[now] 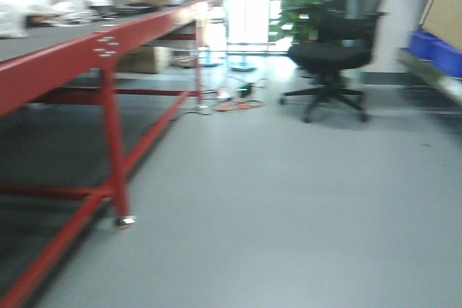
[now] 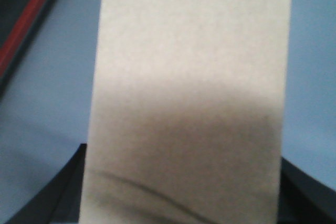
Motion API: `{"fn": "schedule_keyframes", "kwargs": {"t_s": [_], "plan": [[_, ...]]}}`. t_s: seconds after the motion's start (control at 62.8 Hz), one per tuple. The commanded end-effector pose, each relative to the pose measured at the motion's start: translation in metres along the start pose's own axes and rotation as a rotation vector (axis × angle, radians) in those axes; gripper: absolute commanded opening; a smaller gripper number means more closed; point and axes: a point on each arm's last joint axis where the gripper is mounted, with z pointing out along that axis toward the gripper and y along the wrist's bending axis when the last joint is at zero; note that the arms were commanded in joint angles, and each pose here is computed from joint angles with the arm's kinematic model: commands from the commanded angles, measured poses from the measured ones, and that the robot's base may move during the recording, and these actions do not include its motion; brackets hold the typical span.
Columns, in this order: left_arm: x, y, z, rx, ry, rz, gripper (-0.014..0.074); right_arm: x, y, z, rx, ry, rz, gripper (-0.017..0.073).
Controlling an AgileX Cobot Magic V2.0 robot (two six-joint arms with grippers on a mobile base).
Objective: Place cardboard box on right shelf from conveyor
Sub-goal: 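Drive to the steel shelf rack carrying the box in the right gripper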
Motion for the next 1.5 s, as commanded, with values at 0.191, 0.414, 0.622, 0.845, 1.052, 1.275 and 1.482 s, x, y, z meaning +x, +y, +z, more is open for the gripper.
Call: {"fn": "schedule_keyframes", "kwargs": {"t_s": [0.191,0.414,0.622,0.845,1.052,1.275,1.482], "plan": [[-0.01,0.0001,-0.0014,-0.001,-0.104,-0.016,-0.0119,-0.0097,0.001,-0.0061,-0.006,-0.084,0.0,0.0201],[-0.01,0.0001,-0.0014,-0.001,-0.104,-0.016,-0.0119,-0.0097,0.001,-0.0061,-0.006,-0.084,0.0,0.0201],[-0.01,0.0001,-0.0014,-0.001,-0.104,-0.016,-0.0119,-0.0096,0.001,-0.0061,-0.007,-0.084,0.0,0.0201],[-0.01,0.0001,-0.0014,-0.001,-0.104,-0.016,-0.0119,-0.0096,0.001,-0.0061,-0.007,-0.084,0.0,0.0201],[-0.01,0.0001,-0.0014,-0.001,-0.104,-0.016,-0.0119,-0.0096,0.001,-0.0061,-0.007,-0.084,0.0,0.0201],[-0.01,0.0001,-0.0014,-0.001,-0.104,-0.016,-0.0119,-0.0095,0.001,-0.0061,-0.006,-0.083,0.0,0.0201],[-0.01,0.0001,-0.0014,-0.001,-0.104,-0.016,-0.0119,-0.0094,0.001,-0.0064,-0.006,-0.084,0.0,0.0201]]}}
